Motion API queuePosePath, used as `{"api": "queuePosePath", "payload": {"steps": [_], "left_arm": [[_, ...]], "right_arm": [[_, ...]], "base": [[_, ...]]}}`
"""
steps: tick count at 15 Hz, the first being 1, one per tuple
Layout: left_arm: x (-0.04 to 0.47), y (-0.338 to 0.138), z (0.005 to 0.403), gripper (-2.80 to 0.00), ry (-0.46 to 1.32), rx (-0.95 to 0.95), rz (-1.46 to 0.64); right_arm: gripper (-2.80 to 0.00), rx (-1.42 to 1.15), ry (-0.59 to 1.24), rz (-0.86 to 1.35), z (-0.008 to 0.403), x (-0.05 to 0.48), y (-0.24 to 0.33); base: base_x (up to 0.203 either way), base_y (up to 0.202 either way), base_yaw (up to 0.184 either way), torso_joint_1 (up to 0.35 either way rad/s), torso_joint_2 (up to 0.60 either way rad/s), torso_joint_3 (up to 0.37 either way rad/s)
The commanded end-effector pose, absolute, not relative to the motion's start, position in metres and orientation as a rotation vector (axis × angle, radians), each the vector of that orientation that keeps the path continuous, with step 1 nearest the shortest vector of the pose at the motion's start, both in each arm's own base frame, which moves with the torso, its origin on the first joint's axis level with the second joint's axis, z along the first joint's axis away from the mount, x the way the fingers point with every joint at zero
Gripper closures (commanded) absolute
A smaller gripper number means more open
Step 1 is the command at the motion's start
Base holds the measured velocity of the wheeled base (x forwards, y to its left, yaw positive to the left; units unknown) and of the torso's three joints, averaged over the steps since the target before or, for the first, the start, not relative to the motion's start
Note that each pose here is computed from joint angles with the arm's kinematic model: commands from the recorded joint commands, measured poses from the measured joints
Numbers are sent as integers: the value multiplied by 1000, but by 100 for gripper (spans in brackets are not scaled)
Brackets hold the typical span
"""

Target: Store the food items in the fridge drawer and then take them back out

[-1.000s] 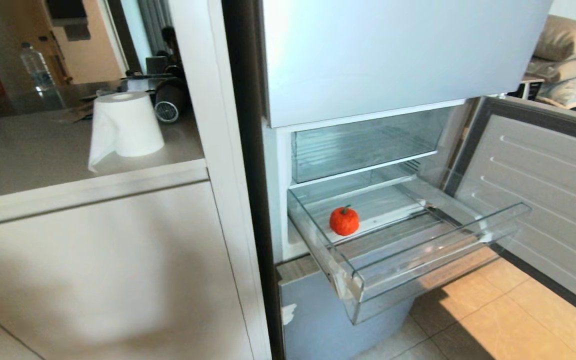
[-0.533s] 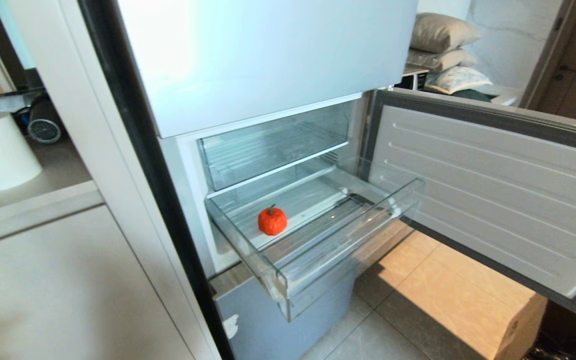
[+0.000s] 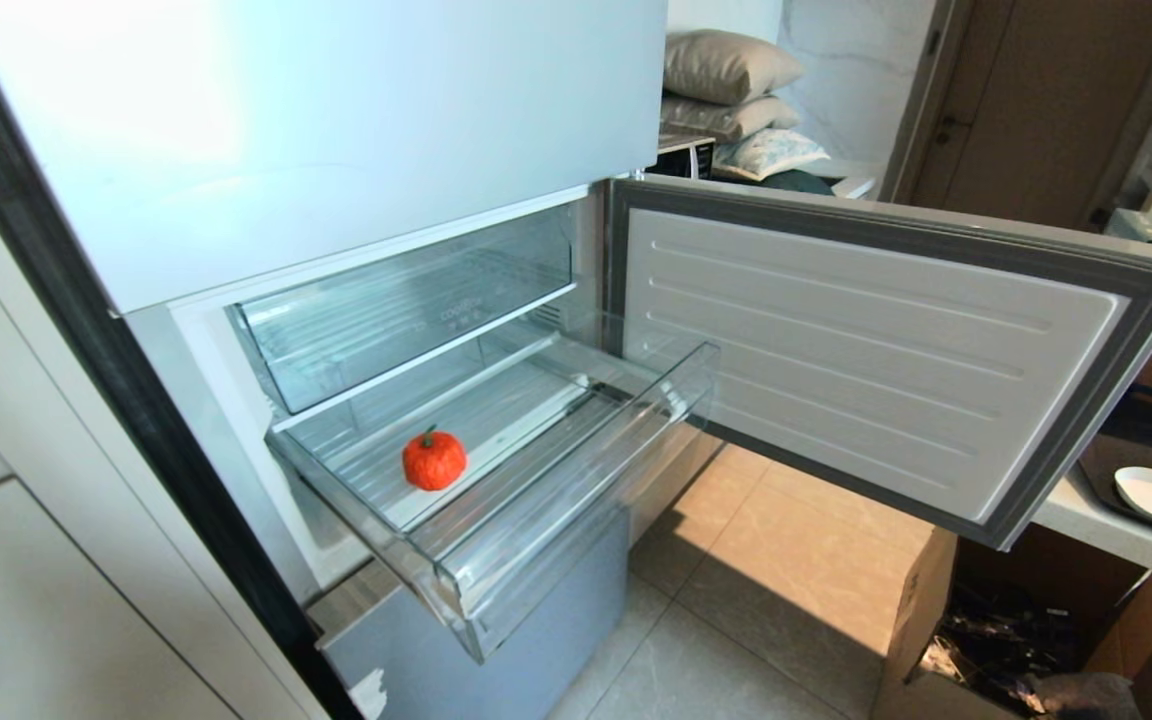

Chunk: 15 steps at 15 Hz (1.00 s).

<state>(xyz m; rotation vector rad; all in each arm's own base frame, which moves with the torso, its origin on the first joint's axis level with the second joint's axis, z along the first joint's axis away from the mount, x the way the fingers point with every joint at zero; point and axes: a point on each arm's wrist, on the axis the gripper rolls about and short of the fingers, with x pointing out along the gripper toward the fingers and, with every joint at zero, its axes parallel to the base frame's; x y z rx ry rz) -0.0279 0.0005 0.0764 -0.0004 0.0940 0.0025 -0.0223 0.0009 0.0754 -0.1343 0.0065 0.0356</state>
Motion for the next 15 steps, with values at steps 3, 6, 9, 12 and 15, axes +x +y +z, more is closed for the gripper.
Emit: {"api": "queuePosePath", "payload": {"steps": [3, 6, 9, 12, 15], "left_arm": [[-28, 0, 76, 0, 95, -1, 2], [-28, 0, 76, 0, 95, -1, 3], [-28, 0, 76, 0, 95, -1, 3], [-28, 0, 76, 0, 94, -1, 2], [-28, 0, 76, 0, 96, -1, 2]], "right_arm": [[0, -83, 142, 38, 92, -7, 1], [0, 115, 222, -79, 138, 27, -2], [0, 229, 260, -381, 181, 84, -27], [0, 239, 247, -587, 197, 136, -73], [0, 224, 266, -742, 188, 167, -122]], "base": [[0, 0, 0, 0, 0, 0], [0, 0, 0, 0, 0, 0], [0, 0, 0, 0, 0, 0], [0, 0, 0, 0, 0, 0], [0, 0, 0, 0, 0, 0]]}}
